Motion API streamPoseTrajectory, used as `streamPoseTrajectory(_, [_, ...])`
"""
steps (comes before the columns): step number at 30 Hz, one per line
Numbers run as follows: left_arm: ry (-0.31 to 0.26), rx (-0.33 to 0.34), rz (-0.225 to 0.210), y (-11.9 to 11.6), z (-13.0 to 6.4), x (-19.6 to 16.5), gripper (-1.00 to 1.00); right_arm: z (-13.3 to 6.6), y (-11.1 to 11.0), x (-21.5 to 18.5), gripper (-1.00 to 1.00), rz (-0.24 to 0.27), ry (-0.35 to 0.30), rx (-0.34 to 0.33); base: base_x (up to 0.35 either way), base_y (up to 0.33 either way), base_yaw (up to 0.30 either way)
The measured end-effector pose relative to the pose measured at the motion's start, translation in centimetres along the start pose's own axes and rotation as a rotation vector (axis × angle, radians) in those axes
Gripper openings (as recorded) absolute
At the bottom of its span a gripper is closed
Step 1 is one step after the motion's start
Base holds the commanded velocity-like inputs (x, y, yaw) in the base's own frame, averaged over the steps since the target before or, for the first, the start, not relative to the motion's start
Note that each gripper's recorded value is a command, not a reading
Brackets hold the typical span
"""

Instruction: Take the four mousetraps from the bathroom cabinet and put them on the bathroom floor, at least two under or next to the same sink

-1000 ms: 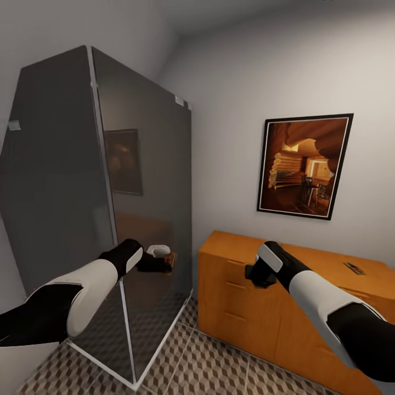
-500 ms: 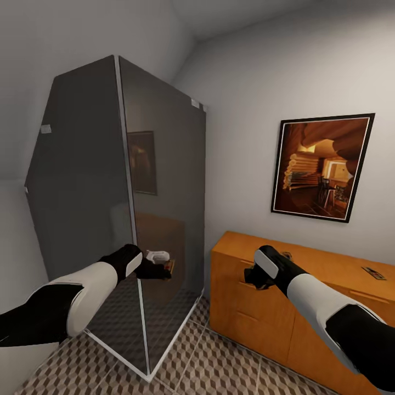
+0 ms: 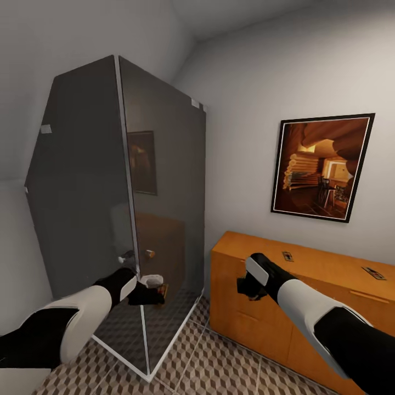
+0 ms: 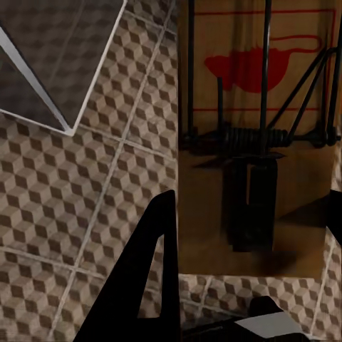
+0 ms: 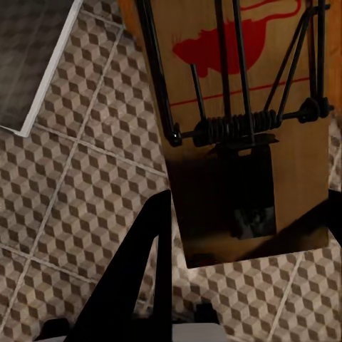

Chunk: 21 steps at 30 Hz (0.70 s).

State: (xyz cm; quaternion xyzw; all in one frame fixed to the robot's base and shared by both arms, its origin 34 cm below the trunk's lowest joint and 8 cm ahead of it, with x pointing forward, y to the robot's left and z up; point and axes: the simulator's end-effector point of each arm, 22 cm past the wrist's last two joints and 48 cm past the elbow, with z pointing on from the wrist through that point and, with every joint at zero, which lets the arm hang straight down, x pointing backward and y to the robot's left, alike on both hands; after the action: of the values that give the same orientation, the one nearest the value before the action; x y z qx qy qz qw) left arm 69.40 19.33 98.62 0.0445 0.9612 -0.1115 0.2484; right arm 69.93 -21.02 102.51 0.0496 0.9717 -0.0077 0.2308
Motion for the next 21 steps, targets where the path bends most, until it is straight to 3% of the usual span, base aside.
streamPoseTrajectory(7, [-0.029,-0.006,-0.020,1.6,1.9,2.5,-1.00,2.3,0.5,3.3,-1.00,0.011,0.041,-0.038,0.000,0.000,0.000])
streamPoseTrajectory(15, [0.010,-0.031,-0.044,4.0,3.4,6.6,-1.00,5.1,0.3,7.9,-1.00,0.022,0.091,-0.040,0.000,0.000,0.000])
streamPoseTrajectory(17, [0.040,-0.054,-0.066,6.3,3.9,9.3,-1.00,6.5,0.0,10.0,-1.00,0.035,0.099,-0.033,0.000,0.000,0.000])
streamPoseTrajectory(19, [0.051,-0.051,-0.099,6.9,4.2,10.6,-1.00,7.2,-0.3,11.4,-1.00,0.029,0.109,-0.023,0.000,0.000,0.000])
streamPoseTrajectory(21, [0.057,-0.045,-0.136,7.5,4.6,12.1,-1.00,8.0,-1.0,12.9,-1.00,-0.015,0.116,0.013,0.000,0.000,0.000])
